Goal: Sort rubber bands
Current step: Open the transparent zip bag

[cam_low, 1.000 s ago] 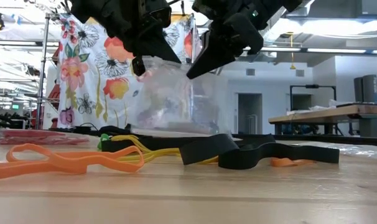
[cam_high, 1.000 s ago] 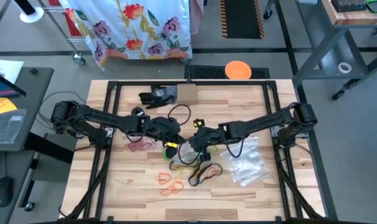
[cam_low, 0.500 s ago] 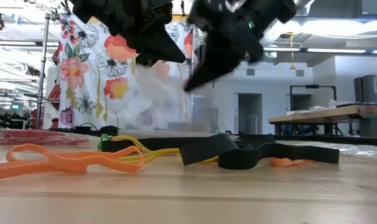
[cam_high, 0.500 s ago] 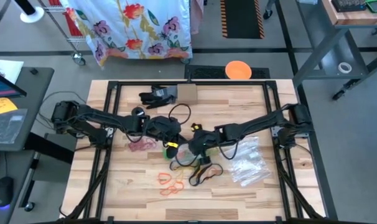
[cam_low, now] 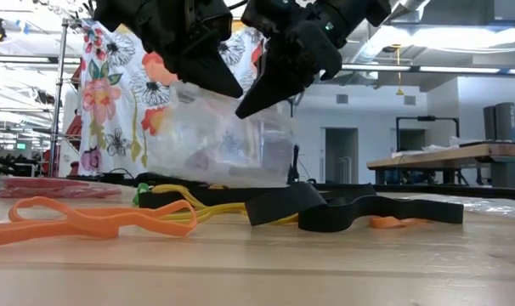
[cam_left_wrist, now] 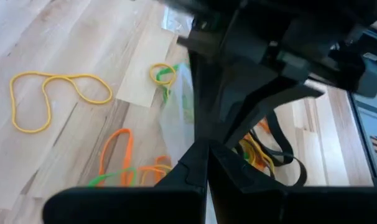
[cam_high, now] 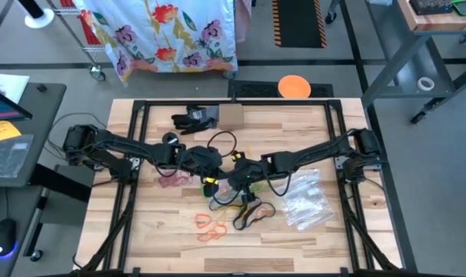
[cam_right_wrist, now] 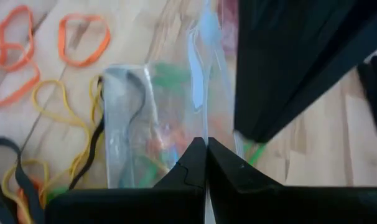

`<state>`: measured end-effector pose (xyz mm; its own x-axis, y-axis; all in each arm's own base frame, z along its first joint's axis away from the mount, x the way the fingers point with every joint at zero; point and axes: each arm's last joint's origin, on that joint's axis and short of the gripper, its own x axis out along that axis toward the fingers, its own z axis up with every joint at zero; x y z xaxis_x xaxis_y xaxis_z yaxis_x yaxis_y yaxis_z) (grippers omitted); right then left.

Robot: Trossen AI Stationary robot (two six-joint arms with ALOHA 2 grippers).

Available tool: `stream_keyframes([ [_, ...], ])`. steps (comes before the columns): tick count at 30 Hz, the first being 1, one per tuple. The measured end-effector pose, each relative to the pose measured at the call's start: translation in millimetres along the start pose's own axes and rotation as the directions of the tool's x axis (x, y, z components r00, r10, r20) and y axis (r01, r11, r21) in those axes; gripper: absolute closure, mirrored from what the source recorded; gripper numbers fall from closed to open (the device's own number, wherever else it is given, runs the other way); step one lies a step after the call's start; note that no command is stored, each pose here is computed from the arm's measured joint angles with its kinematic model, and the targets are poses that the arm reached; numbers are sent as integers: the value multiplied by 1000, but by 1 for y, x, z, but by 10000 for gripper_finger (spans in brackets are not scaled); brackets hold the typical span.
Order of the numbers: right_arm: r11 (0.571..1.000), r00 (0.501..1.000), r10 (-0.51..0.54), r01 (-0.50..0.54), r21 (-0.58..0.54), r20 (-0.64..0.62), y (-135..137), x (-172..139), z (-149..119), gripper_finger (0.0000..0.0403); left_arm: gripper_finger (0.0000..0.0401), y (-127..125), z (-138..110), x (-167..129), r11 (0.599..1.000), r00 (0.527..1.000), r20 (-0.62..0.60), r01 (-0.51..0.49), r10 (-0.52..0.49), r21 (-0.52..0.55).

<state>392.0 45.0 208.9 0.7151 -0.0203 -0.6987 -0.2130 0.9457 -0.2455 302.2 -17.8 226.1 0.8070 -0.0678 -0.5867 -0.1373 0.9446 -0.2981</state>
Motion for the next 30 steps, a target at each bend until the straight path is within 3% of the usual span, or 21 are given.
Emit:
stream_keyframes([
  [13,1000,1000,-29,29,6,-2,-3,0,0,403,401,-1,-6,0,1000,998,-50,-26,26,-9],
  [20,999,999,-33,33,4,-3,-3,0,0,403,401,3,-9,-1,994,992,-66,-108,108,-4],
  [30,1000,1000,-28,28,4,-5,-3,0,0,403,396,6,-8,-1,998,994,-90,-61,60,-6],
])
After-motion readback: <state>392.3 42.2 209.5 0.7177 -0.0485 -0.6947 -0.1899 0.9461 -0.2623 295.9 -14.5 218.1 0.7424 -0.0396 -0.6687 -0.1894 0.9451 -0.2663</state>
